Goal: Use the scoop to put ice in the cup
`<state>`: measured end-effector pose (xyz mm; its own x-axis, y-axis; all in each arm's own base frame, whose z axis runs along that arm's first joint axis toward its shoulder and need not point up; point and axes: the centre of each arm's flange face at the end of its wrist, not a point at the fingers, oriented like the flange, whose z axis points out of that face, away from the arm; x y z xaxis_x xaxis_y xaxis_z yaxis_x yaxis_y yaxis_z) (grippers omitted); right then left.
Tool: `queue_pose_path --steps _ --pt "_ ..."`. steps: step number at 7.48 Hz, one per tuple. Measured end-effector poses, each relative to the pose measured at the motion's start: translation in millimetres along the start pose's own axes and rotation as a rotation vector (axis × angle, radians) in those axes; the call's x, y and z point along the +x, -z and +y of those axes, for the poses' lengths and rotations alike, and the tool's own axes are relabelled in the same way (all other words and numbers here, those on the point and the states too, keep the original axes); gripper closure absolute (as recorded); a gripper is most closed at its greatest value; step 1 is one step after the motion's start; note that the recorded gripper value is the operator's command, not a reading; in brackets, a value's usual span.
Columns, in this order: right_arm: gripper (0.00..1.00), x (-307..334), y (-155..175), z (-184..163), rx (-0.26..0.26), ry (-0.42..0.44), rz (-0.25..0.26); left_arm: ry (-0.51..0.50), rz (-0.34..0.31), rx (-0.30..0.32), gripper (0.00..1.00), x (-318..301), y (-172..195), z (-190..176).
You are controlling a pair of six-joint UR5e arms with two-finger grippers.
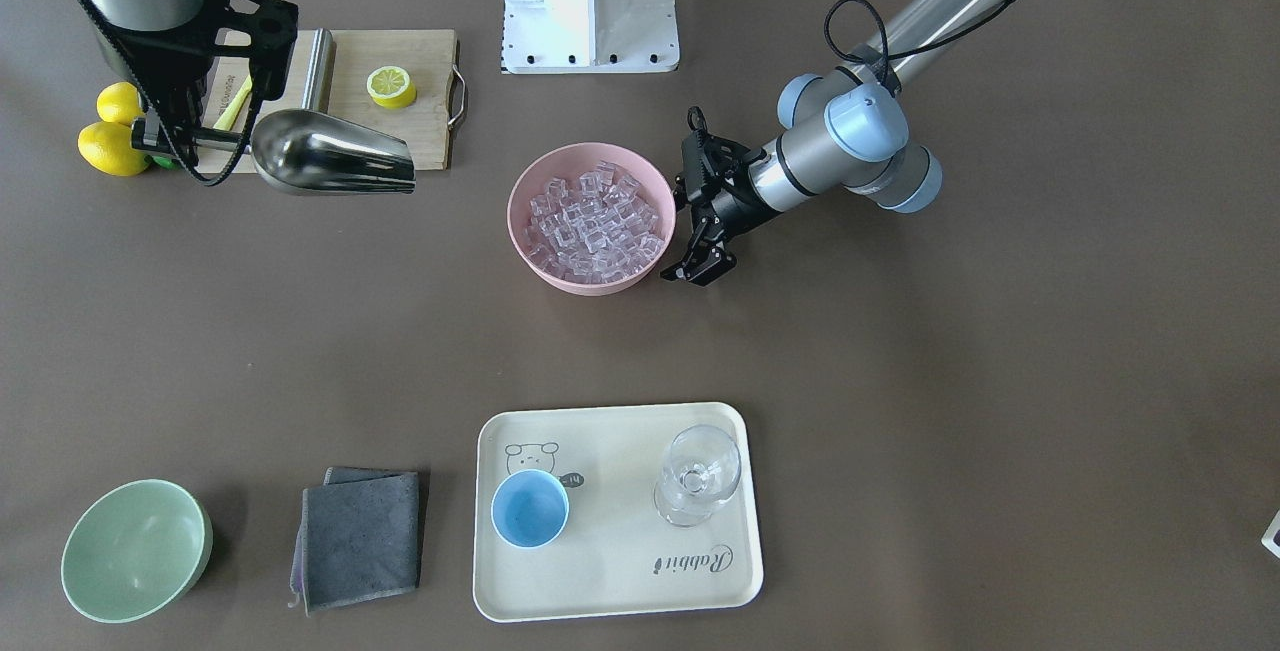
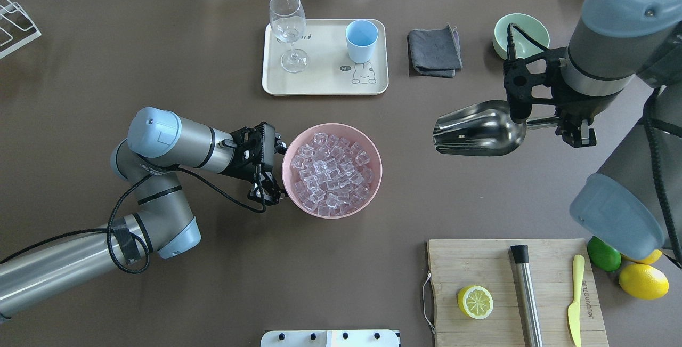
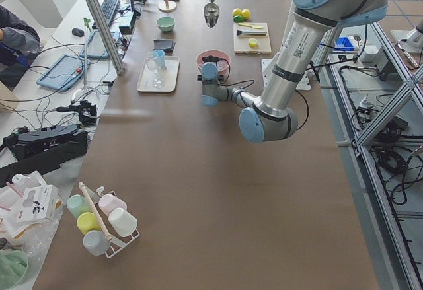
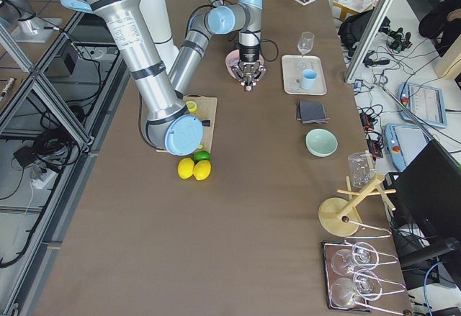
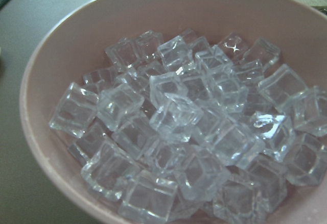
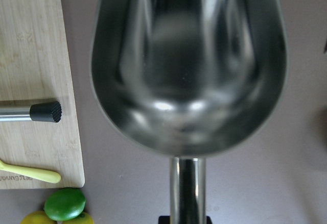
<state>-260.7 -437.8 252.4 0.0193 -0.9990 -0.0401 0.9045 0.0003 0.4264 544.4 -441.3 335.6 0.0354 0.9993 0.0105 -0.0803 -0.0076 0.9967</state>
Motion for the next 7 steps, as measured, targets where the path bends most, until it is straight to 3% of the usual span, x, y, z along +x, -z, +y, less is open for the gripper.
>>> queue_pose_path --steps 3,7 --pt "1.00 23.0 14.6 -63.5 -0.065 0.082 -0.035 0.000 0.005 -0.001 0.02 2.7 -2.8 -1.4" --pt "1.00 35.0 21.2 -135.7 -0.167 0.117 -0.120 -0.005 0.028 0.006 0.02 10.0 -8.2 -7.4"
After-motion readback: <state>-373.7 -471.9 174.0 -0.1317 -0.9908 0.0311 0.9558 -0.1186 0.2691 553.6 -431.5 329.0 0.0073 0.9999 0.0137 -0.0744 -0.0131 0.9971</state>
